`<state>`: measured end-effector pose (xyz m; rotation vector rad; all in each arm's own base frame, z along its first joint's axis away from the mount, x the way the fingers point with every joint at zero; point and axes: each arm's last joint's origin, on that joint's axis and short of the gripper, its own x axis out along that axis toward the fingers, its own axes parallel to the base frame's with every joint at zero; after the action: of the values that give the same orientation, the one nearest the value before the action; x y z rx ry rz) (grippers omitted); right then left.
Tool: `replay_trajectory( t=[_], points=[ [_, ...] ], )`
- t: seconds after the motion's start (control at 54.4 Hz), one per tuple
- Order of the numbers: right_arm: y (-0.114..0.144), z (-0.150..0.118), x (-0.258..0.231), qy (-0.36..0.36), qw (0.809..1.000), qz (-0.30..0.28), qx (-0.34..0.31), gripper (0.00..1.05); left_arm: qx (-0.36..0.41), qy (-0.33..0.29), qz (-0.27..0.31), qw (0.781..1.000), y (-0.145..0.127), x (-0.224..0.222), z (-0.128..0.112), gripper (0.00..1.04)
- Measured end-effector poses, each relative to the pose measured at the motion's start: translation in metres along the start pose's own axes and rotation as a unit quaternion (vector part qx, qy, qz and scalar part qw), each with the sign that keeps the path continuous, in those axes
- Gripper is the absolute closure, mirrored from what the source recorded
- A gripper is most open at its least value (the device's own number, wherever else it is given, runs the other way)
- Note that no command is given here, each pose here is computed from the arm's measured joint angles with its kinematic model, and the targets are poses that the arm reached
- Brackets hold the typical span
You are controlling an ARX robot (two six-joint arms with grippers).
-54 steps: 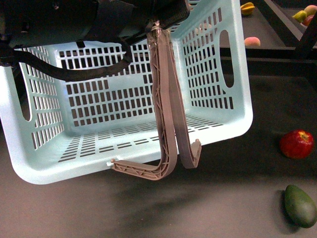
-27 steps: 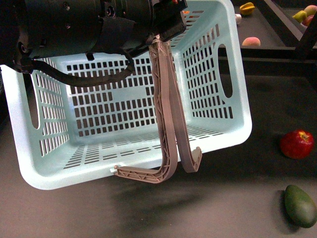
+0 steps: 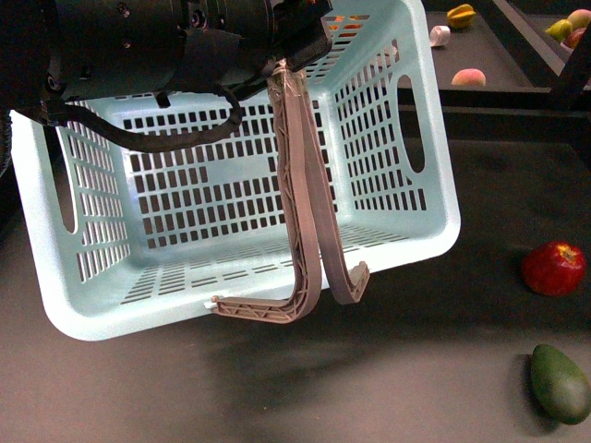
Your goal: Pick mango with right arm and hold basket with left
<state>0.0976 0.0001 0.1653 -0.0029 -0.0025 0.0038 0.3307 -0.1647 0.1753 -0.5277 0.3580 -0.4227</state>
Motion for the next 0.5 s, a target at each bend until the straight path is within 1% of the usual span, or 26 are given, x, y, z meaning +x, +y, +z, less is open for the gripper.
replay_trajectory(
  t=[0.496],
  points=[
    [0.0000,0.0000,0.0000,0.000,1.000,0.000,0.000,0.08,0.001,-0.001,0.000,1.000,-0.0003,0.0002,0.0005,0.99]
  ],
)
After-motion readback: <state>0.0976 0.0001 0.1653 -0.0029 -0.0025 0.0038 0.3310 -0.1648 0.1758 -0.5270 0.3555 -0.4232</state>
